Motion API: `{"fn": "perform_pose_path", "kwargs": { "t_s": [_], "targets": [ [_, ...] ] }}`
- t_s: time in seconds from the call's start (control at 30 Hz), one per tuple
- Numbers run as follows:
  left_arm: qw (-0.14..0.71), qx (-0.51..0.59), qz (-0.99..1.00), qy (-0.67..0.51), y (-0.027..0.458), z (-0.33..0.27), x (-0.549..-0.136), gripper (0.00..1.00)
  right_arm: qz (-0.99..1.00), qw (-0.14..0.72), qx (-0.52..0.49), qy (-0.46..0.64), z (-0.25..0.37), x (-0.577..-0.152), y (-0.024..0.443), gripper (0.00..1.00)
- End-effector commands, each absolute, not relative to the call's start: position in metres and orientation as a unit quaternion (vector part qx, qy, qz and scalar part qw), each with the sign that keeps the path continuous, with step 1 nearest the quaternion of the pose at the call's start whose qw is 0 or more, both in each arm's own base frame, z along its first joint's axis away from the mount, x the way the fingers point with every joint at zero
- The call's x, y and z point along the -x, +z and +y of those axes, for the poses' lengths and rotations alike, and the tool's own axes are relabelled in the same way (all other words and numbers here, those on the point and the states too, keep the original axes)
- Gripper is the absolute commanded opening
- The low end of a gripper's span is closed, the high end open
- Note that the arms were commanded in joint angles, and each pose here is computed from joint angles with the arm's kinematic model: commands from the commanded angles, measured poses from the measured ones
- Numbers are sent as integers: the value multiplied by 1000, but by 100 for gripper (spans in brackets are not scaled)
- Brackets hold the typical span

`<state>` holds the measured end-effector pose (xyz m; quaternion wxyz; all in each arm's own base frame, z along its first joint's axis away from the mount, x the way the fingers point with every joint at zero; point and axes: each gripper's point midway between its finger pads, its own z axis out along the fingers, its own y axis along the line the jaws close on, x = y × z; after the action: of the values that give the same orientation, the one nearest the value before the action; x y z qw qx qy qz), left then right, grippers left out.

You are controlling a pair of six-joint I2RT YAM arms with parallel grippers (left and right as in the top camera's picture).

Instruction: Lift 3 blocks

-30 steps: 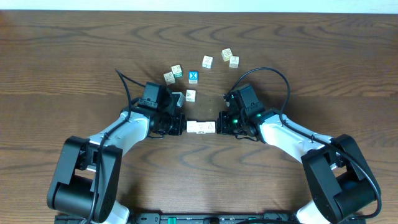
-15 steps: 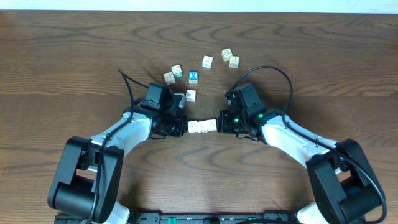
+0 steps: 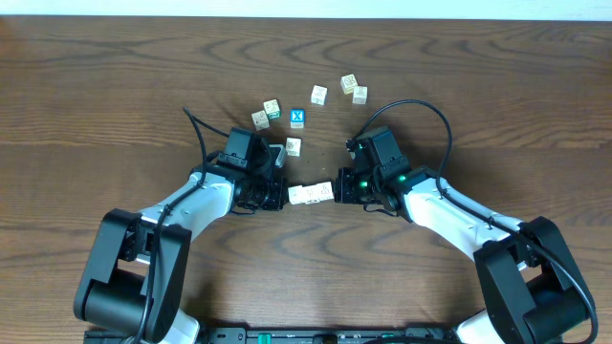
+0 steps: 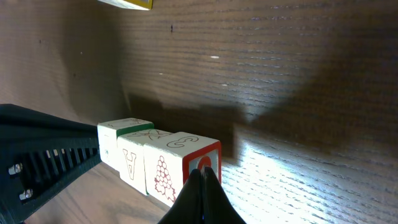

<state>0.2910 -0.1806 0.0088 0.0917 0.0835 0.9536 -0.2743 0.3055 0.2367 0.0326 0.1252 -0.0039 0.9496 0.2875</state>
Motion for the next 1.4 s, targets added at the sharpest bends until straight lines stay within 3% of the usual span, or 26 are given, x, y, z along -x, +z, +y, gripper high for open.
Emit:
{"fn": "perform_pose_path", "kwargs": {
  "t_s": [0.0, 1.37],
  "targets": [
    [92, -120, 929, -338, 34, -213, -286, 7, 932, 99, 55, 344, 267, -285, 50, 1],
    [85, -102, 931, -340, 47, -216, -294, 7, 932, 90, 69, 345, 266, -278, 51, 1]
  ]
}}
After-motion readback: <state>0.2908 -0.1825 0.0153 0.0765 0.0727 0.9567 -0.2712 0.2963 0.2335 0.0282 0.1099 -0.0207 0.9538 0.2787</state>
